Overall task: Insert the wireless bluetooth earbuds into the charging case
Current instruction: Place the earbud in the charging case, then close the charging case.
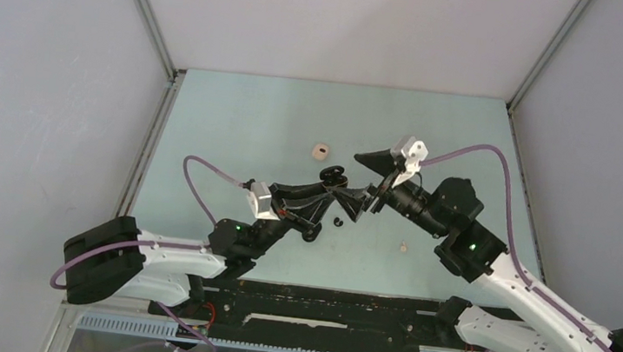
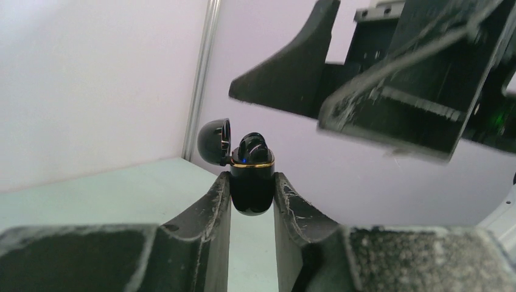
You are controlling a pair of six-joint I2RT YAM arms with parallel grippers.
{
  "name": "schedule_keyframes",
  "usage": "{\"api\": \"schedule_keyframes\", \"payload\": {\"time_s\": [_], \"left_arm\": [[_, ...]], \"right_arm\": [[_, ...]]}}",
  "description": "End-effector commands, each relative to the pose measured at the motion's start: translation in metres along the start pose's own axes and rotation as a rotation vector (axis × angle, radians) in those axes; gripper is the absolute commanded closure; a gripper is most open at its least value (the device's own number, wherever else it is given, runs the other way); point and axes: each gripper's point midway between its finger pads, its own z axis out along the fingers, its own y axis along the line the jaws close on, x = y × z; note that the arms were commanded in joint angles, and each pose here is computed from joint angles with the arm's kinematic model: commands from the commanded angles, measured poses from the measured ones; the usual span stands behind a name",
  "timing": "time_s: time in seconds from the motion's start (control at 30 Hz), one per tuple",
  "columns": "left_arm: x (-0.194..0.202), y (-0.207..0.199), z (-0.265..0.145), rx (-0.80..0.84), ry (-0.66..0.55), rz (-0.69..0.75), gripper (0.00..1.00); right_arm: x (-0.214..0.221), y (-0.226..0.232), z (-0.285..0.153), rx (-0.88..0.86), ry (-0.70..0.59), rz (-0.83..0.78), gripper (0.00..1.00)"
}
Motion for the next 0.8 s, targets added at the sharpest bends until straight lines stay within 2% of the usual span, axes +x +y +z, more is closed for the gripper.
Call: {"api": "schedule_keyframes", "payload": {"time_s": [0.0, 0.13, 0.23, 0.37, 0.53, 0.67, 0.77], "left_arm": [[-0.024, -0.003, 0.0, 0.01, -0.08, 0.033, 1.0], [-0.022, -0.006, -0.003, 0.033, -0.072, 0.052, 1.0], [-0.019, -0.012, -0.004, 0.073, -0.06, 0.055, 1.0], [-0.017, -0.024, -0.006, 0.138, -0.046, 0.034, 1.0], [-0.005, -0.038, -0.012, 0.215, 0.017, -0.021, 1.0], [0.014, -0.055, -0.015, 0.293, 0.144, -0.074, 1.0], [0.024, -0.069, -0.017, 0.354, 0.24, -0.1, 1.0]], "right_arm": [[-0.045, 0.01, -0.011, -0.034, 0.069, 0.153, 0.0], [-0.09, -0.001, -0.024, -0.028, 0.089, 0.165, 0.0], [-0.088, -0.014, -0.033, -0.046, 0.183, 0.162, 0.0], [-0.061, -0.03, -0.055, -0.124, 0.315, 0.16, 0.0], [-0.019, -0.019, -0.091, -0.298, 0.361, 0.072, 0.0], [0.022, 0.006, -0.125, -0.429, 0.396, -0.102, 0.0], [0.044, 0.01, -0.141, -0.397, 0.42, -0.081, 0.0]]}}
